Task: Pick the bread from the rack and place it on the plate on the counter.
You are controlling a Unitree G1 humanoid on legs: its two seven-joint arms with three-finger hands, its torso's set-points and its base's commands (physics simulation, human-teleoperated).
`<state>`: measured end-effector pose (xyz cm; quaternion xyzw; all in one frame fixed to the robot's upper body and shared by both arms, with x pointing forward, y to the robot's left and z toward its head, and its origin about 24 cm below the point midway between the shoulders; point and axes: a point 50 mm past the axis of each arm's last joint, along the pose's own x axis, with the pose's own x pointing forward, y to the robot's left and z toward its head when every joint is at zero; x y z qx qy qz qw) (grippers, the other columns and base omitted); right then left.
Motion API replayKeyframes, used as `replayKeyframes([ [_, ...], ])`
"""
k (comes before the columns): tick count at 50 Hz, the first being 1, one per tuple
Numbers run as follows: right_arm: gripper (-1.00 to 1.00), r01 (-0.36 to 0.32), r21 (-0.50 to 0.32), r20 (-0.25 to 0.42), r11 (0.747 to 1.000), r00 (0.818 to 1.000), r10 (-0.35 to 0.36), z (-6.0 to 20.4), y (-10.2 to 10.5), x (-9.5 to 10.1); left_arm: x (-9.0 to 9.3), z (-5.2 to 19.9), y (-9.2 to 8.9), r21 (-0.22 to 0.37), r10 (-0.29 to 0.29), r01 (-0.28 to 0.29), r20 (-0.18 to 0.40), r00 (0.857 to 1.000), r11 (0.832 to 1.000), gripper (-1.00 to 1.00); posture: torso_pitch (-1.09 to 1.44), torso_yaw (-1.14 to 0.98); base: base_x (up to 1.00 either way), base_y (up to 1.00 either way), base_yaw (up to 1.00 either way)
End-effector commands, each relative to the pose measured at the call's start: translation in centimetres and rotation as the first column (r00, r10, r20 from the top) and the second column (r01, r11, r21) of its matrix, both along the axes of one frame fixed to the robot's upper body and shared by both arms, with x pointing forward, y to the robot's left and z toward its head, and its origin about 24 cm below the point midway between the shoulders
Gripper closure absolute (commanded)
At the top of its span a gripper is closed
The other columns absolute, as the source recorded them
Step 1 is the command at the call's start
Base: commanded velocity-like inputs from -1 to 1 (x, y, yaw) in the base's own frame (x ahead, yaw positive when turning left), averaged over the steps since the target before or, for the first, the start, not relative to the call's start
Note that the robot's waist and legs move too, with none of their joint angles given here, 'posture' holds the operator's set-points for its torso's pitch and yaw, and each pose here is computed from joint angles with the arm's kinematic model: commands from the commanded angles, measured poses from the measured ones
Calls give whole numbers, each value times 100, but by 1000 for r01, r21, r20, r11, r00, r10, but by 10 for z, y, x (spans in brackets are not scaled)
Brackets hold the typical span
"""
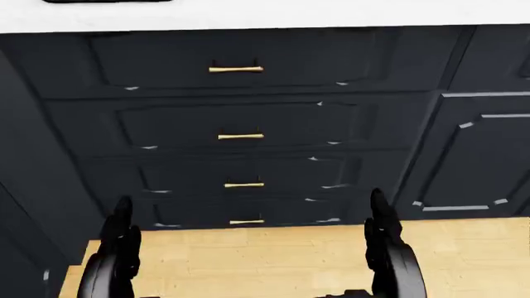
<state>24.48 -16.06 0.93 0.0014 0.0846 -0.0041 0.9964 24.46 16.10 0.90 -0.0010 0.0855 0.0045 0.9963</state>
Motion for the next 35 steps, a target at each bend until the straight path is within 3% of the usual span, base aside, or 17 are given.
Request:
replayKeyframes([
  [1,-100,-13,-13,245,1000,969,16,67,2,16,22,46,-3,11,-33,32,179,983,999,-100,0,0,0,0,0],
  [5,-100,-31,-26,302,999,953,38,99,6,21,31,67,0,23,-25,21,205,978,1000,-100,0,0,0,0,0],
  [9,-100,-41,-33,372,999,927,50,140,10,27,37,95,4,72,-45,28,238,970,997,-100,0,0,0,0,0],
  [15,-100,-44,-48,496,998,866,61,207,13,37,54,160,8,133,-68,26,325,943,991,-100,0,0,0,0,0],
  [19,-100,-48,-52,536,997,841,69,230,17,43,63,191,11,168,-82,21,367,927,986,-100,0,0,0,0,0],
  [23,-100,-65,-68,587,996,804,93,257,21,46,72,219,12,185,-85,8,410,908,983,-100,0,0,2,0,0],
  [29,-100,-73,-58,640,996,763,94,284,23,40,70,243,11,209,-98,3,446,890,978,-100,0,0,23,0,0],
  [35,-100,-66,-49,659,997,747,82,293,19,36,68,262,14,213,-80,-29,488,869,977,-100,0,0,32,0,0],
])
